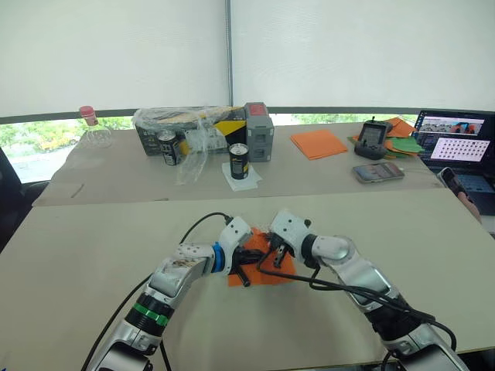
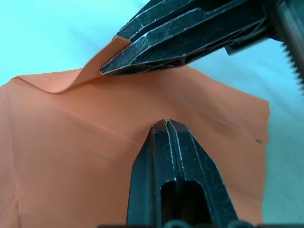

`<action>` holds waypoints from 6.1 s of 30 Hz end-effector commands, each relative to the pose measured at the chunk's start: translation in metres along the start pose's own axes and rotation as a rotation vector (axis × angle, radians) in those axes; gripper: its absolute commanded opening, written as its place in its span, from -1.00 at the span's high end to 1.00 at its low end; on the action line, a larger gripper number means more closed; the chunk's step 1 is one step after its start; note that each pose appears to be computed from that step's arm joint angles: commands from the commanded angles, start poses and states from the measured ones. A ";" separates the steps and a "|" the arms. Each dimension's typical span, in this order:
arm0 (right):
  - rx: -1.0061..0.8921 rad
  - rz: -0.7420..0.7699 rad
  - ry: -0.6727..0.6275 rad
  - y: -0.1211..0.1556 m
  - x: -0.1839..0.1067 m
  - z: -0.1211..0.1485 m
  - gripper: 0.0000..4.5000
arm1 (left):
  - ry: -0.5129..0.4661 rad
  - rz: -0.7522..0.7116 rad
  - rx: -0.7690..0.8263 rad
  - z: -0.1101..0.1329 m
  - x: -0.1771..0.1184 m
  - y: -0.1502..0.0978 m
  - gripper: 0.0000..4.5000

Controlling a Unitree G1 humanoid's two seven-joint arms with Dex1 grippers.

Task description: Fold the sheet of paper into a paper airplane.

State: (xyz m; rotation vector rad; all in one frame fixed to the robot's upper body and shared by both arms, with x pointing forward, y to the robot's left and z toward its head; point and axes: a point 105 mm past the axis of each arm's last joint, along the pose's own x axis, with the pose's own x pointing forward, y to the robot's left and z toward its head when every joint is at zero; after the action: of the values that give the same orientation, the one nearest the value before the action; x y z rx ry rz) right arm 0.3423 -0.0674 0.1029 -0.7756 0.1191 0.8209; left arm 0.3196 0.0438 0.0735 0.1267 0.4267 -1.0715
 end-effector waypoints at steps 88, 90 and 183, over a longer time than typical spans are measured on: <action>0.325 -0.199 -0.111 0.001 0.007 0.012 0.99 | -0.009 0.190 0.018 0.012 0.018 0.047 1.00; 0.329 -0.193 -0.106 0.004 0.008 0.011 0.99 | -0.009 0.187 0.017 0.012 0.018 0.046 1.00; 0.538 -0.227 -0.102 -0.005 -0.047 -0.016 0.99 | -0.034 0.171 0.026 0.015 0.015 0.040 1.00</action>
State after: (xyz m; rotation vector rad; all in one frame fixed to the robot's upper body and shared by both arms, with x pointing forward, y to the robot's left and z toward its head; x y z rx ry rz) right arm 0.3154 -0.1151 0.1107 -0.2032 0.1707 0.5512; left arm 0.3666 0.0447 0.0794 0.1583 0.3547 -0.9128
